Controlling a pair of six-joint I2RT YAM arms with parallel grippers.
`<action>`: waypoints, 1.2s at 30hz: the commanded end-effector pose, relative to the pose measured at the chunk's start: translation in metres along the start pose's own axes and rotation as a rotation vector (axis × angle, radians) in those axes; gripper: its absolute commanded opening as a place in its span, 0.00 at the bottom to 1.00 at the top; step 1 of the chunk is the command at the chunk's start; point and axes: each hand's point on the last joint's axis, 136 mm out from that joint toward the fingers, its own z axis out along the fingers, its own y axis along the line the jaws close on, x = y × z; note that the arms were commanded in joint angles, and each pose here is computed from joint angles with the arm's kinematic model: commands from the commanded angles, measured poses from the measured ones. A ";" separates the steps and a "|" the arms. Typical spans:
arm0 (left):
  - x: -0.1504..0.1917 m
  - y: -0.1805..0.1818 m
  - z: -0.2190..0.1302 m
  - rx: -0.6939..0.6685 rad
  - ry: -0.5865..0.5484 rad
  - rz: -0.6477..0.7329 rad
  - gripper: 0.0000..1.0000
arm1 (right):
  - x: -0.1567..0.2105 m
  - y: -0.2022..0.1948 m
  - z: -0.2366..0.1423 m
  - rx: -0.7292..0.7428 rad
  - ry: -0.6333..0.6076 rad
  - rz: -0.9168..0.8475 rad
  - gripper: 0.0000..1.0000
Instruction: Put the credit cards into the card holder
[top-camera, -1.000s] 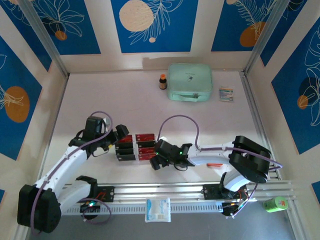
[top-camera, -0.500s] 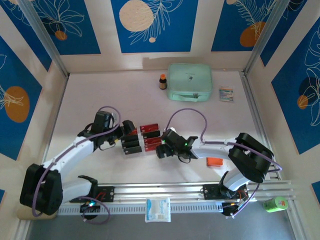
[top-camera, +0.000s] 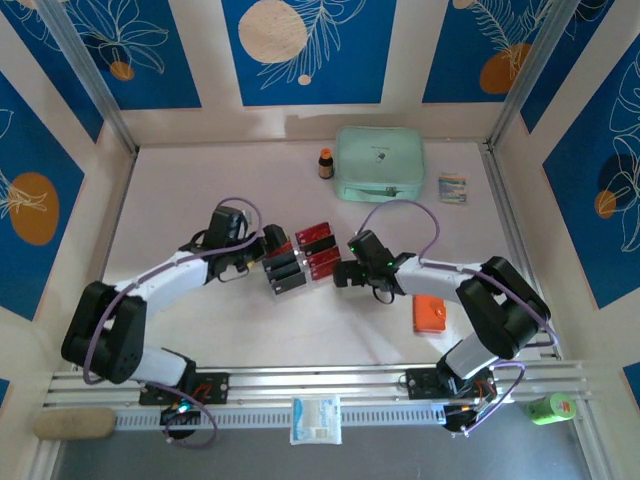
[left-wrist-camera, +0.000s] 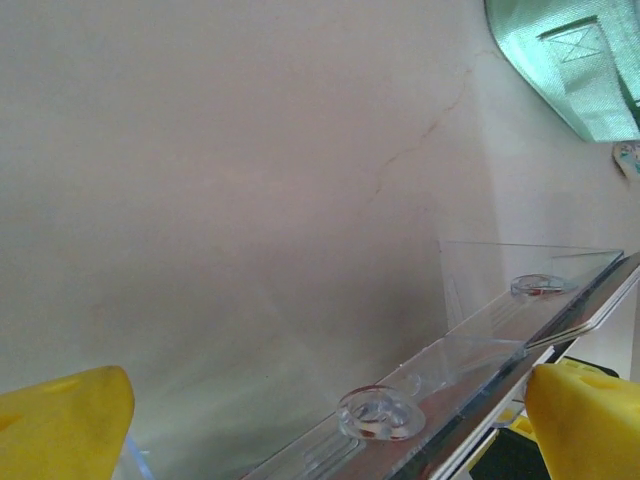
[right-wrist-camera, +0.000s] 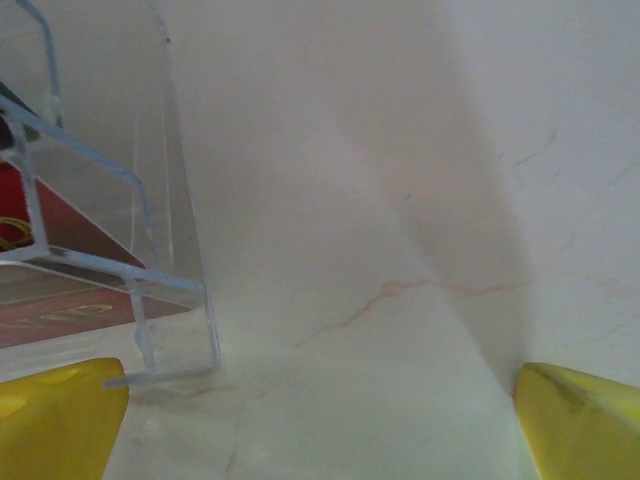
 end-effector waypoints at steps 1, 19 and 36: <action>-0.016 -0.011 0.012 -0.003 -0.037 0.001 1.00 | 0.002 -0.013 0.005 0.023 0.034 0.001 1.00; -0.044 -0.038 0.039 -0.007 -0.036 0.050 1.00 | 0.004 -0.025 -0.011 -0.007 0.025 0.091 1.00; -0.024 -0.020 -0.016 -0.061 -0.078 0.120 1.00 | 0.007 -0.025 -0.035 -0.068 -0.003 0.140 1.00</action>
